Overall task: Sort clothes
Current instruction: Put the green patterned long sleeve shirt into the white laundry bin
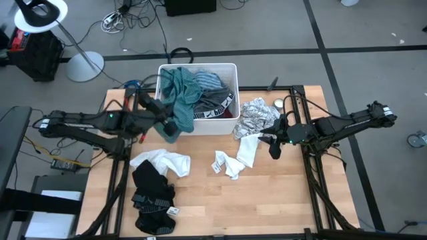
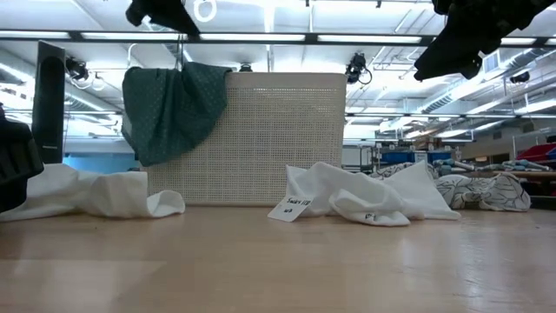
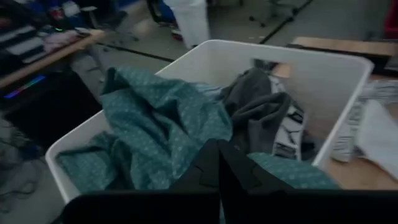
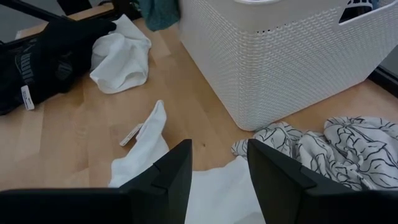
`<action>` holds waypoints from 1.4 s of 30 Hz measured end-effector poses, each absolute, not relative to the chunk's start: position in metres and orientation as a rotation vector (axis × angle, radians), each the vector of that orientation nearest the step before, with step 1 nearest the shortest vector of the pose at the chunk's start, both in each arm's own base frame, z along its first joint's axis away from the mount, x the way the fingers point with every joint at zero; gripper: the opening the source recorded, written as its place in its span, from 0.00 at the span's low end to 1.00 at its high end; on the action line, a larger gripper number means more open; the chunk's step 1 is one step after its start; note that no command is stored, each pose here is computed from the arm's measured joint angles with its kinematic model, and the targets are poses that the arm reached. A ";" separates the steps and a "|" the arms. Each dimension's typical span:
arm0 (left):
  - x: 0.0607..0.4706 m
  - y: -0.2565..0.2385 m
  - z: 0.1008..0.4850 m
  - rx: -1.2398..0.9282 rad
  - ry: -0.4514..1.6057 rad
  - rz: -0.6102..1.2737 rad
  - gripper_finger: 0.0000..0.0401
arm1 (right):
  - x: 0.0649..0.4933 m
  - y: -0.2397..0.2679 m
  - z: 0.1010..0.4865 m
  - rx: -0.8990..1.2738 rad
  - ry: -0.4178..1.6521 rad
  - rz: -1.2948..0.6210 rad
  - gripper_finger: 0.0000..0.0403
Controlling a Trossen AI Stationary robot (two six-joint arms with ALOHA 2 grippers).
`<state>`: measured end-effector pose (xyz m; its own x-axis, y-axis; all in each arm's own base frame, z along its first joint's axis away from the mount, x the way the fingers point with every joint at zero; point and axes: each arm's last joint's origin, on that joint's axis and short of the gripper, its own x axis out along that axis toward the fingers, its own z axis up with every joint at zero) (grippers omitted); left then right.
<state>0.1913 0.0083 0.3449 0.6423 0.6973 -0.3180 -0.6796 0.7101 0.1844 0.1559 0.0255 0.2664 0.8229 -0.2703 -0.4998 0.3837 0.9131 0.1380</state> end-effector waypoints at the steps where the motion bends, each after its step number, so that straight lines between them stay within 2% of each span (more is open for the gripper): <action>1: 0.190 0.009 0.349 0.044 0.391 0.771 0.00 | 0.156 0.025 0.266 0.238 0.493 -0.351 0.39; 8: 0.171 0.009 0.363 -0.005 0.518 0.791 0.00 | 0.156 0.025 0.266 0.223 0.496 -0.348 0.39; 15: 0.150 -0.003 0.339 -0.112 0.691 0.833 0.00 | 0.156 0.025 0.266 0.223 0.496 -0.347 0.39; 22: 0.137 -0.023 0.314 -0.165 0.703 0.867 0.00 | 0.156 0.025 0.266 0.222 0.497 -0.347 0.39; 28: 0.131 -0.032 0.282 -0.239 0.722 0.903 0.00 | 0.156 0.025 0.266 0.221 0.497 -0.347 0.39; 35: 0.136 -0.037 0.226 -0.333 0.753 0.871 0.00 | 0.156 0.025 0.266 0.221 0.497 -0.347 0.39; 42: 0.143 -0.040 0.179 -0.443 0.653 0.810 0.00 | 0.156 0.025 0.266 0.222 0.496 -0.347 0.39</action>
<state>0.1426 -0.0399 0.1787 0.5138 0.5181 -0.6837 -0.7778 0.6176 -0.1165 0.1559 0.0254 0.2664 0.8228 -0.2705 -0.4998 0.3767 0.9181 0.1232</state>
